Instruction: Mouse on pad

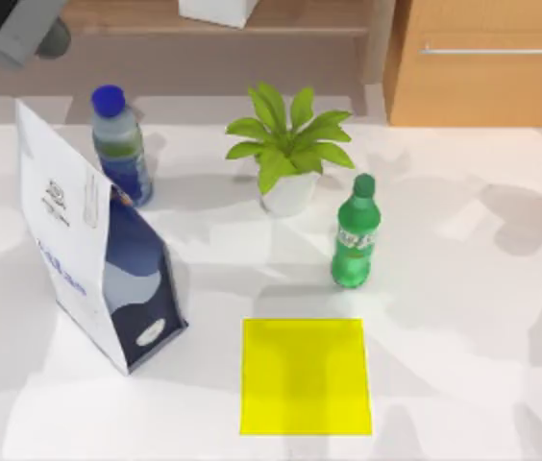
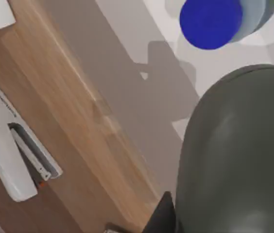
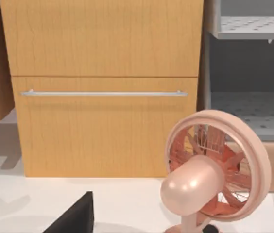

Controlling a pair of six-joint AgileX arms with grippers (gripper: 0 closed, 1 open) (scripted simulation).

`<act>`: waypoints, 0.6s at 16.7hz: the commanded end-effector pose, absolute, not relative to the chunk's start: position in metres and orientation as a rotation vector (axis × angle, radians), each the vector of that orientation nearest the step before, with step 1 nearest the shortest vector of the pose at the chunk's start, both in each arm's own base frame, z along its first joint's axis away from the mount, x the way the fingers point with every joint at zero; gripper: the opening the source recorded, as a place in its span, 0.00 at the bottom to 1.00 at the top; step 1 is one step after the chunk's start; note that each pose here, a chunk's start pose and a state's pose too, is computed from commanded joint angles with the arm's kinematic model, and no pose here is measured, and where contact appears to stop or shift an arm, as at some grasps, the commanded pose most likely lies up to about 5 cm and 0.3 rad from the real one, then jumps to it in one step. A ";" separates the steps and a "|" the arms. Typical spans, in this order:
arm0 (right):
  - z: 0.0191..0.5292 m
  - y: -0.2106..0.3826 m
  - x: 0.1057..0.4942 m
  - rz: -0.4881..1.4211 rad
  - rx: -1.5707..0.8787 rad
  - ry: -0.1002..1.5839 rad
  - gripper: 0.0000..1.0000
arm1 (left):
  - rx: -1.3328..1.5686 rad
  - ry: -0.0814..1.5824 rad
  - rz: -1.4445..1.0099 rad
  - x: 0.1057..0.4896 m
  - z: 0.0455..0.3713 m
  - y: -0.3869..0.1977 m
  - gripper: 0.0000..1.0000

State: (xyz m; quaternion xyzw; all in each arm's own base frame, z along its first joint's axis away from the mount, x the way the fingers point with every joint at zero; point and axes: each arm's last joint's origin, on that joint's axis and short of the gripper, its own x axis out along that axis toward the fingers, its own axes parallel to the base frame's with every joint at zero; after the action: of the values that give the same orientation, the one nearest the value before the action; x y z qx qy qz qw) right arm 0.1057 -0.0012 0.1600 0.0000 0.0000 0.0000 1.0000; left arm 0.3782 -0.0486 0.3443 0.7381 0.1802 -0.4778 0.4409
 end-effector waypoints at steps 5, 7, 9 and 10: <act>0.160 -0.001 0.106 0.000 0.000 0.000 1.00 | 1.951 0.053 -1.434 0.346 0.344 -0.167 0.00; 0.160 -0.001 0.106 0.000 0.000 0.000 1.00 | 1.980 -0.016 -1.626 0.330 0.313 -0.213 0.00; 0.160 -0.001 0.106 0.000 0.000 0.000 1.00 | 2.022 -0.049 -1.818 0.309 0.276 -0.252 0.00; 0.160 -0.001 0.106 0.000 0.000 0.000 1.00 | 2.050 -0.054 -1.907 0.298 0.257 -0.267 0.00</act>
State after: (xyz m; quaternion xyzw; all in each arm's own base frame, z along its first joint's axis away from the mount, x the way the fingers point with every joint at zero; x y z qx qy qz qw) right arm 0.1057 -0.0012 0.1600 0.0000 0.0000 0.0000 1.0000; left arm 0.2975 -0.2670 0.2574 0.7214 -0.0189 -0.6710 0.1700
